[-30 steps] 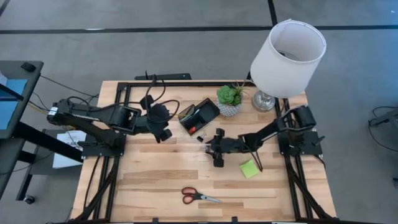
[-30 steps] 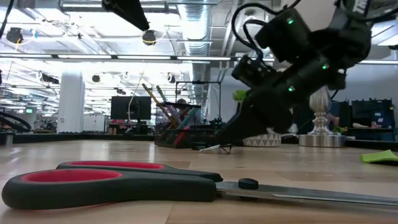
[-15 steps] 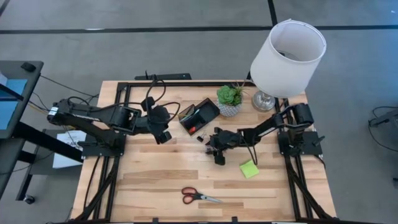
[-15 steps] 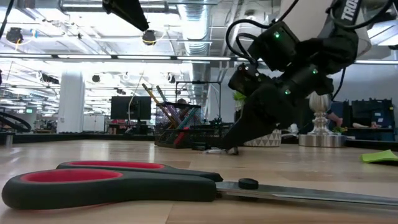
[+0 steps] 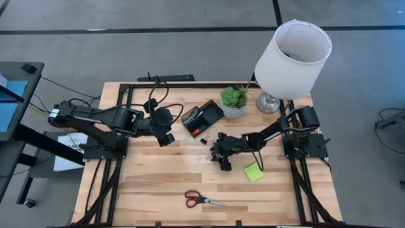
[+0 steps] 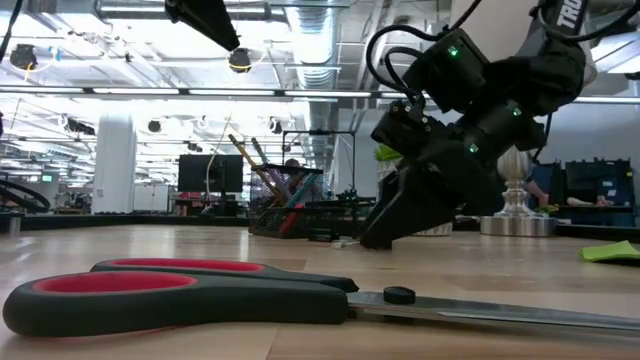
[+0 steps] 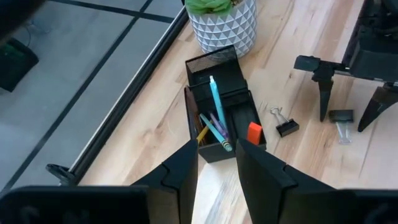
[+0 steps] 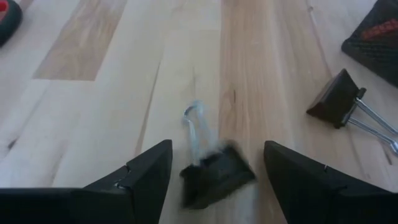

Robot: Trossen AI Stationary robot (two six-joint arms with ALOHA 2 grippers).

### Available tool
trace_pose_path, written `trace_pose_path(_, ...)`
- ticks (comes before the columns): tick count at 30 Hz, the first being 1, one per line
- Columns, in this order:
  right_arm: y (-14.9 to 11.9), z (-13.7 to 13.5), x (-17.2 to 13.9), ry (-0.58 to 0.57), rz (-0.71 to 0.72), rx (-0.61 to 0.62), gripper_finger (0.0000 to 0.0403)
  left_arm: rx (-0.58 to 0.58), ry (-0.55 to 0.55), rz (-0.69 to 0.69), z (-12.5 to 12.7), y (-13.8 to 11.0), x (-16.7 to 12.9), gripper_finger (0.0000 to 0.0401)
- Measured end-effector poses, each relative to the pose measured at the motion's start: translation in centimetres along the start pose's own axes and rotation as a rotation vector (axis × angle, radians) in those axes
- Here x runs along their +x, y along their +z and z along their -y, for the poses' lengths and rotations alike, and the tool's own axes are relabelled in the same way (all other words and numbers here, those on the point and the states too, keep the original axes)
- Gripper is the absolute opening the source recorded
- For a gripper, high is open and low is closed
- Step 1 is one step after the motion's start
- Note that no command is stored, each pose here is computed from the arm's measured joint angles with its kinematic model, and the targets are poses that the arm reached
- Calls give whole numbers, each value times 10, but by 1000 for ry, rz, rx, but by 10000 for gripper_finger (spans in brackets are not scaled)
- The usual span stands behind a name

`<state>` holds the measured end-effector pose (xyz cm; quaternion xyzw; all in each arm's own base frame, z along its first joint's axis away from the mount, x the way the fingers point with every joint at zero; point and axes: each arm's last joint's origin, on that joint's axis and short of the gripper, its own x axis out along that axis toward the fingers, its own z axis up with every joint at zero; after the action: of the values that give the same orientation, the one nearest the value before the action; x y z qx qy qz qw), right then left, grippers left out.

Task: Pick and place office supplies into organizer
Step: Put the bottom black binder clip into the black desk organizer

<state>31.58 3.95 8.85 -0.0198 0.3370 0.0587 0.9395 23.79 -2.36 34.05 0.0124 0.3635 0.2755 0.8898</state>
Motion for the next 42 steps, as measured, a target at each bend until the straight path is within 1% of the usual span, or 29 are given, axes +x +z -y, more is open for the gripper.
trace_pose_path(6,-3,0,1,-1,-32,20,250,-13,-7,-3,0,0,0,105)
trace_pose_path(15,-11,-1,10,-3,-30,16,247,-10,-10,-8,1,0,1,105)
trace_pose_path(18,-12,-1,12,-3,-31,15,230,-8,-22,-16,2,0,2,105)
trace_pose_path(22,-11,-1,13,-5,-11,22,181,-14,-21,-14,2,0,2,105)
trace_pose_path(26,-6,3,13,-4,56,37,130,-55,17,22,2,2,2,105)
trace_pose_path(28,-4,6,13,-3,83,50,116,-56,23,38,2,4,2,105)
trace_pose_path(31,1,12,13,-16,148,82,115,-35,21,45,2,5,2,105)
trace_pose_path(34,14,19,9,-35,282,97,130,-32,21,47,2,5,2,105)
trace_pose_path(38,25,27,6,-63,381,66,134,-29,21,47,2,5,2,105)
trace_pose_path(40,32,34,7,-102,402,55,126,-26,21,47,2,5,2,105)
trace_pose_path(42,38,45,7,-173,407,58,118,-26,21,47,2,5,2,105)
